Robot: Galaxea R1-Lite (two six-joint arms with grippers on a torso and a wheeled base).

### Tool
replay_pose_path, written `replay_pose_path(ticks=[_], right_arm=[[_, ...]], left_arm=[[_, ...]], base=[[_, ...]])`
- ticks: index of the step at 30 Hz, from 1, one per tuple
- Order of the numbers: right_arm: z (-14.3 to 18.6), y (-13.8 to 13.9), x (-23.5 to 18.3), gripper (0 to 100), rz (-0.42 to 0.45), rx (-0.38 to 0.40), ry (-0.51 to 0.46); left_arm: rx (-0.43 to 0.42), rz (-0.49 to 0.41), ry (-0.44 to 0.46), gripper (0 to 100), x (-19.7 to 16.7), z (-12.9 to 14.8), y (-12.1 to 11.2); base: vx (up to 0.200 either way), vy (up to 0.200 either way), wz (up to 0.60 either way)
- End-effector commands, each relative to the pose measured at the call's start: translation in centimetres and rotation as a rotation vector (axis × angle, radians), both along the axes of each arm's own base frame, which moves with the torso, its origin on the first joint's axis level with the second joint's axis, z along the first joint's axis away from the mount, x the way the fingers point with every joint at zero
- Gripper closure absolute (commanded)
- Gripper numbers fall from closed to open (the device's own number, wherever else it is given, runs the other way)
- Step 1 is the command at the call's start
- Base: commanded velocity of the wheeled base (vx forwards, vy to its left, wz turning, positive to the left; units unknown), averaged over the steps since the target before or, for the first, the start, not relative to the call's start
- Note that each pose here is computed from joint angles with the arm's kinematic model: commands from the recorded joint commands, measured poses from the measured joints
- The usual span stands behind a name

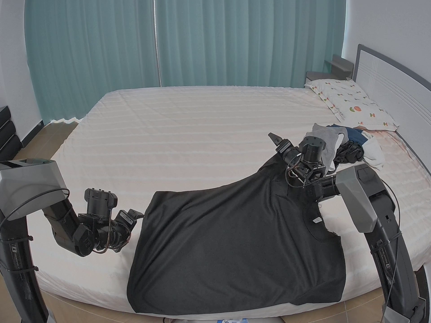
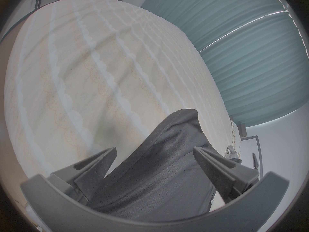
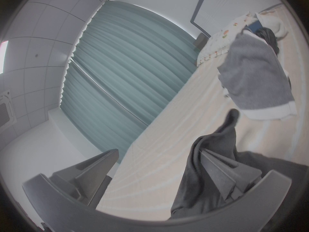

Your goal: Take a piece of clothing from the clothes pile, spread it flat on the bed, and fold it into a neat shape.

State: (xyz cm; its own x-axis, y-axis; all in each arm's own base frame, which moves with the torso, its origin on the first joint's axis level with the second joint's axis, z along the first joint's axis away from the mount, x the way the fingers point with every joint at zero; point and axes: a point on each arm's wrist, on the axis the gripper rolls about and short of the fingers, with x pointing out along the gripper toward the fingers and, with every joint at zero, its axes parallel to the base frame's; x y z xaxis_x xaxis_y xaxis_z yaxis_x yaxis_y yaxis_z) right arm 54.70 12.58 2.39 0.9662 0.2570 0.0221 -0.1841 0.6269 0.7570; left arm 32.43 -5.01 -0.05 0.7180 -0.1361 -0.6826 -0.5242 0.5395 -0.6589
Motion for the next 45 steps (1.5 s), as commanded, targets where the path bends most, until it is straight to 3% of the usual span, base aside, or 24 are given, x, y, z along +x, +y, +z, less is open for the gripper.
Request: replay_pose_path(ticks=[1, 6, 10, 12, 17, 23, 26, 37, 42, 45], right_arm=[[4.6, 0.1, -0.4, 0, 0.007, 0.016, -0.082], [1.8, 0.6, -0.3, 0, 0.025, -0.073, -0.035], [-4.1, 1.0, -0.4, 0, 0.038, -0.210, 0.147], [-6.4, 0.7, -0.4, 0, 0.035, -0.259, 0.188], [-7.8, 0.3, -0.5, 0, 0.002, -0.286, 0.236], [-6.8, 0.1, -0.4, 0, -0.023, -0.281, 0.224], [-3.9, -0.3, -0.5, 0, -0.050, -0.271, 0.199], [-0.6, -4.7, -5.7, 0, -0.053, -0.245, 0.259], [1.3, -6.0, -8.7, 0, -0.033, -0.143, 0.251], [0.8, -6.1, -10.6, 0, -0.027, -0.103, 0.304]], left_arm=[[0.001, -0.001, 0.000, 0, 0.0, -0.1, 0.0], [0.001, -0.001, 0.001, 0, 0.0, -0.1, 0.0], [0.000, -0.001, -0.002, 0, 0.0, 0.0, 0.0], [0.000, -0.001, -0.002, 0, 0.0, 0.0, 0.0], [0.000, -0.001, -0.002, 0, 0.0, 0.0, 0.0], [0.000, -0.001, -0.002, 0, 0.0, 0.0, 0.0], [-0.001, 0.000, -0.003, 0, 0.0, 0.0, 0.0], [-0.022, 0.017, -0.057, 0, 0.8, 1.3, 0.0], [-0.028, 0.015, -0.121, 0, 1.6, 2.9, -0.2], [-0.031, 0.012, -0.161, 0, 2.4, 3.8, -0.3]], base=[[0.000, 0.000, 0.00], [0.000, 0.000, 0.00], [0.000, 0.000, 0.00], [0.000, 0.000, 0.00], [0.000, 0.000, 0.00], [0.000, 0.000, 0.00], [0.000, 0.000, 0.00], [0.000, 0.000, 0.00], [0.000, 0.000, 0.00], [0.000, 0.000, 0.00]])
